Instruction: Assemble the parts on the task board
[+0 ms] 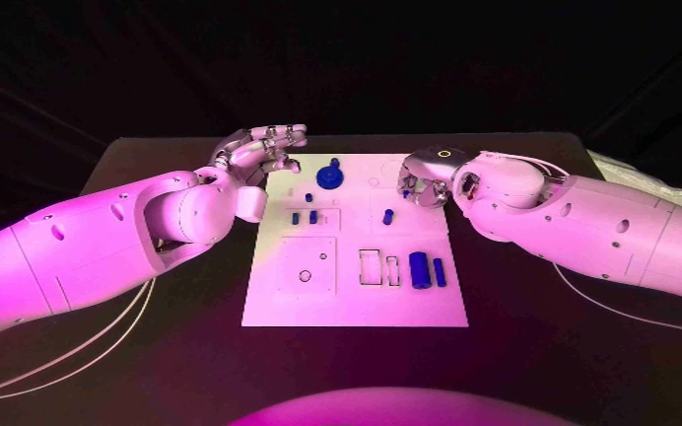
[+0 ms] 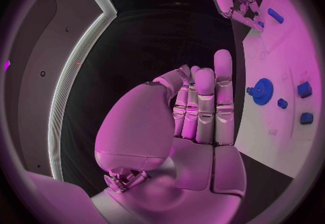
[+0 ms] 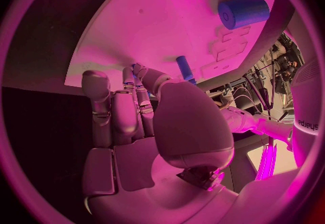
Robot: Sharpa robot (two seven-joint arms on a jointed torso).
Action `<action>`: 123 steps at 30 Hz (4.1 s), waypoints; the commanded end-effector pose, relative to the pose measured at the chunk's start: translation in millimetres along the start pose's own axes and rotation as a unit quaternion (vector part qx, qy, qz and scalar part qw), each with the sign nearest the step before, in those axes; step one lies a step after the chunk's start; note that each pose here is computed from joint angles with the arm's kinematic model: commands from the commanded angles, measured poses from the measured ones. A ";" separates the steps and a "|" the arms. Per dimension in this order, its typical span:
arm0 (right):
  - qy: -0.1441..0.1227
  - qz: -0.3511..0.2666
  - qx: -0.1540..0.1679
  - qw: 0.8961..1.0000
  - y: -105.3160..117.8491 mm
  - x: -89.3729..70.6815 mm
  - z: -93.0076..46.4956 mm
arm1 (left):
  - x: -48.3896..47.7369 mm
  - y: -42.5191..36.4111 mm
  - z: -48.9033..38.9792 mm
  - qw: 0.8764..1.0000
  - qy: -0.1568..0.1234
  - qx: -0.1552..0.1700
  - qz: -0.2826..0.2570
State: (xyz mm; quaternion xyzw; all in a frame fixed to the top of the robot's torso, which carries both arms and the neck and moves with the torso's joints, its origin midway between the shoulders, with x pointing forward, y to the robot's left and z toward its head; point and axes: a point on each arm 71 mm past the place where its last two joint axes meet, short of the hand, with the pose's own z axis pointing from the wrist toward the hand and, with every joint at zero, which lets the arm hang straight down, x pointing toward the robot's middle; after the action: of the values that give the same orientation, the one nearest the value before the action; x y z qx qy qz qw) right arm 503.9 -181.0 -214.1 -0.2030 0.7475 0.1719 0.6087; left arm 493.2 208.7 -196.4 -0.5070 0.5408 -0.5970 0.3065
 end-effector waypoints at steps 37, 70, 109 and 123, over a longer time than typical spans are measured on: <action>-0.011 0.097 -0.158 0.983 127.2 3.5 -7.9 | 6.9 8.1 1.3 1.000 0.018 -0.011 -0.008; 0.032 0.085 -0.168 0.982 153.4 40.7 2.8 | 8.7 11.7 1.7 1.000 0.021 -0.015 -0.010; -0.052 0.048 -0.071 0.995 62.5 -25.1 -37.1 | 3.5 12.4 0.6 1.000 0.020 -0.018 -0.004; 0.011 0.013 -0.062 0.998 46.7 -14.9 -29.2 | 3.4 14.4 0.5 1.000 0.020 -0.019 -0.004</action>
State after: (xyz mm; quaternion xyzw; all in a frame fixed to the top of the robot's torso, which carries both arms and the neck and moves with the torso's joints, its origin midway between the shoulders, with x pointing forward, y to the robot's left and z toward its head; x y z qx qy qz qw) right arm 459.3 -155.5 -188.2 -0.2089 0.7298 0.2338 0.6076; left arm 490.5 204.6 -210.2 -0.5102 0.5549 -0.5904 0.2885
